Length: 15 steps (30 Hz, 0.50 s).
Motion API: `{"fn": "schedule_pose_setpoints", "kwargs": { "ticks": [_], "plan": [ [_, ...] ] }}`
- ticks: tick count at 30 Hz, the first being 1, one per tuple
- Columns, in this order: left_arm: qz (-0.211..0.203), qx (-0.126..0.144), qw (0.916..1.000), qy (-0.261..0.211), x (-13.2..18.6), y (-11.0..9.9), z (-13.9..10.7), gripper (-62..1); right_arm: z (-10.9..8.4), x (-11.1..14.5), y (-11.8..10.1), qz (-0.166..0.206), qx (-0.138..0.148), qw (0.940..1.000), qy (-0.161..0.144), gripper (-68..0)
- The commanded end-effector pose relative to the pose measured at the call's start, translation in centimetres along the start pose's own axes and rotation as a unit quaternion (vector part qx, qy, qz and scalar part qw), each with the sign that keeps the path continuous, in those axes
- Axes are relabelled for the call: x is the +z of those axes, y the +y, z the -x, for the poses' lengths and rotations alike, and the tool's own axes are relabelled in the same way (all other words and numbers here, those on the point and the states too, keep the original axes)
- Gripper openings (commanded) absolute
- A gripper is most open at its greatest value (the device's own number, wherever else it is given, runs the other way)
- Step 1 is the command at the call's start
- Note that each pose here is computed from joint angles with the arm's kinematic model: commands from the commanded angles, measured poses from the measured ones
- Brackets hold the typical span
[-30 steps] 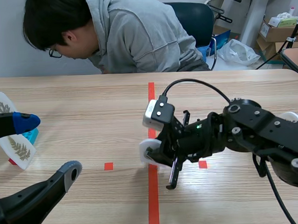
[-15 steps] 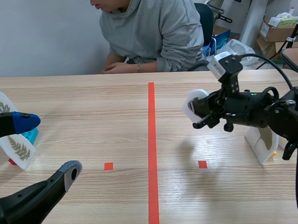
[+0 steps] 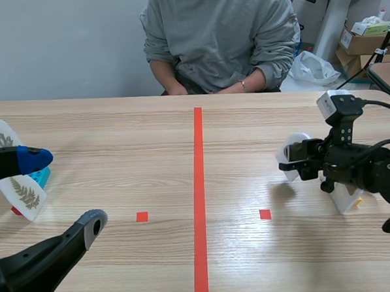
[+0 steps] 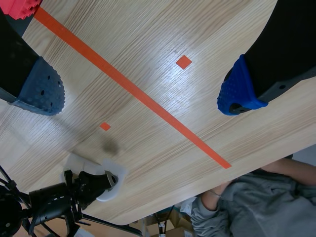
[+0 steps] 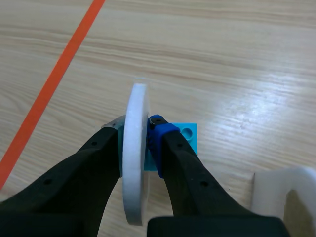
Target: Do the leaf sorting experiment
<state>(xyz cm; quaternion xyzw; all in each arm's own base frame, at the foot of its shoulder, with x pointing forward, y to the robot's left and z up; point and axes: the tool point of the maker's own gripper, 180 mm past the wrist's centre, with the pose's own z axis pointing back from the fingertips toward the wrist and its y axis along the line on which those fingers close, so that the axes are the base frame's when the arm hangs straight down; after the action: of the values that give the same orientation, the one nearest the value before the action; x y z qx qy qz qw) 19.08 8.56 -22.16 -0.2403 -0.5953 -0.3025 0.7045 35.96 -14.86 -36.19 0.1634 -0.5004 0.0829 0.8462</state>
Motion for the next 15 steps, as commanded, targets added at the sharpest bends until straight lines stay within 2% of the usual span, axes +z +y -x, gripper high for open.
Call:
{"fn": "schedule_pose_setpoints", "kwargs": {
  "ticks": [1,4,10,15],
  "plan": [
    [0.002,0.006,0.9999,-0.012,0.1,-0.2,-0.4,1.4,-1.0,0.1,-0.1,0.000,0.001,0.9999,-0.015,-66.7],
    [0.002,0.006,0.9999,-0.012,0.1,-0.2,-0.4,1.4,-0.1,0.2,-0.1,0.002,-0.003,1.0000,-0.006,-66.7],
    [0.002,0.006,0.9999,-0.013,0.1,-0.2,-0.4,1.4,1.6,0.7,-0.8,0.029,-0.014,0.9994,0.013,-66.7],
    [0.002,0.006,0.9999,-0.013,0.1,-0.2,-0.4,1.4,2.0,0.9,-1.0,0.037,-0.017,0.9990,0.017,-66.0]
  ]
}}
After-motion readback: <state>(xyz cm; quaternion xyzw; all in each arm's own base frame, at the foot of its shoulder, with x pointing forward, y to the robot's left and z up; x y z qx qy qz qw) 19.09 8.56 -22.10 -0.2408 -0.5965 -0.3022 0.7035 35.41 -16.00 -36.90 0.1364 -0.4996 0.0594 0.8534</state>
